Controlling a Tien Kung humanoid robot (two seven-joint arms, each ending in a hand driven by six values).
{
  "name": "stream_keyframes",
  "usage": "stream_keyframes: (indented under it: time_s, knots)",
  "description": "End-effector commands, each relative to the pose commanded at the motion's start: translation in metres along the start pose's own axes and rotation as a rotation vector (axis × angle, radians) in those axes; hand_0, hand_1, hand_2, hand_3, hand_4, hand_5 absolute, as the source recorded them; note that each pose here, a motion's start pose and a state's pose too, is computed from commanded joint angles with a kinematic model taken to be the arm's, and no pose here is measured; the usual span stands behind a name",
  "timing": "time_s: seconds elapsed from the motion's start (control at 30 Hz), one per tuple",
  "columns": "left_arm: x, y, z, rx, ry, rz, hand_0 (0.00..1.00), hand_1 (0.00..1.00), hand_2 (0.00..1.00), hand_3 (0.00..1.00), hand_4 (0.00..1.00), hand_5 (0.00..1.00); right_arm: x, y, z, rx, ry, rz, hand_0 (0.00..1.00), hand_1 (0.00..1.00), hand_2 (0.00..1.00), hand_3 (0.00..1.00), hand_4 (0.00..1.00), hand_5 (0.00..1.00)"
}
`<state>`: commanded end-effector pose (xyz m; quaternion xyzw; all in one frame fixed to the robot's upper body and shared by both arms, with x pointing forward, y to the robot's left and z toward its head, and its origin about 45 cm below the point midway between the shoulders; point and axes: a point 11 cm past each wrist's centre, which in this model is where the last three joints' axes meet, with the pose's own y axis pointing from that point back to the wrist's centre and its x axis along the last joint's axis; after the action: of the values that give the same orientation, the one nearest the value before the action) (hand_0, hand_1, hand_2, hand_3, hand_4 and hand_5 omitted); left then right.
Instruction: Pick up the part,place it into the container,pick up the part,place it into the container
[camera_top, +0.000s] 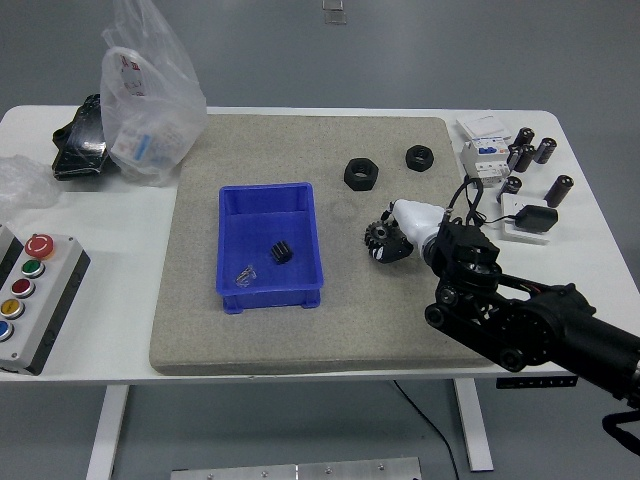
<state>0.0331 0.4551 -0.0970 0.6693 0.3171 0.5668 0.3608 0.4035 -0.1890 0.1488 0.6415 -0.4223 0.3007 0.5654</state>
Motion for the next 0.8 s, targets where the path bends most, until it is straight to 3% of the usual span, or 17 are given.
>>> stream_keyframes:
  time_s: [0.07, 0.1, 0.27, 0.3, 0.37, 0.6, 0.8]
  knots:
    - [0.0, 0.0, 0.0, -0.002, 0.001, 0.001, 0.73, 0.667, 0.592, 0.657, 0.491, 0.002, 0.001, 0.0, 0.0, 0.0, -0.006, 0.015, 0.316, 0.621, 0.539, 0.639, 0.578, 0.123]
    - [0.0, 0.0, 0.0, -0.003, 0.002, 0.001, 0.728, 0.666, 0.59, 0.656, 0.491, 0.002, 0.002, 0.0, 0.0, 0.0, -0.009, 0.023, 0.312, 0.566, 0.41, 0.509, 0.476, 0.037]
    - [0.0, 0.0, 0.001, -0.011, 0.006, 0.003, 0.728, 0.666, 0.59, 0.656, 0.491, 0.002, 0.008, 0.001, 0.0, 0.006, -0.011, 0.067, 0.312, 0.566, 0.41, 0.509, 0.476, 0.037]
    - [0.0, 0.0, 0.002, -0.012, 0.007, 0.004, 0.726, 0.664, 0.59, 0.653, 0.491, 0.002, 0.011, 0.002, 0.0, 0.011, -0.01, 0.081, 0.31, 0.551, 0.399, 0.497, 0.426, 0.012]
    - [0.001, 0.0, 0.002, -0.015, 0.008, 0.005, 0.726, 0.664, 0.59, 0.653, 0.491, 0.002, 0.017, 0.004, -0.004, 0.026, -0.008, 0.109, 0.31, 0.551, 0.399, 0.497, 0.426, 0.012]
    - [0.002, 0.0, 0.002, -0.016, 0.01, 0.009, 0.725, 0.663, 0.589, 0.65, 0.491, 0.002, 0.045, 0.022, -0.04, 0.153, -0.021, 0.222, 0.315, 0.547, 0.393, 0.498, 0.425, 0.012]
    - [0.002, 0.0, 0.002, -0.016, 0.01, 0.01, 0.723, 0.662, 0.589, 0.65, 0.49, 0.002, 0.039, 0.037, -0.073, 0.247, -0.098, 0.236, 0.307, 0.549, 0.398, 0.509, 0.436, 0.008]
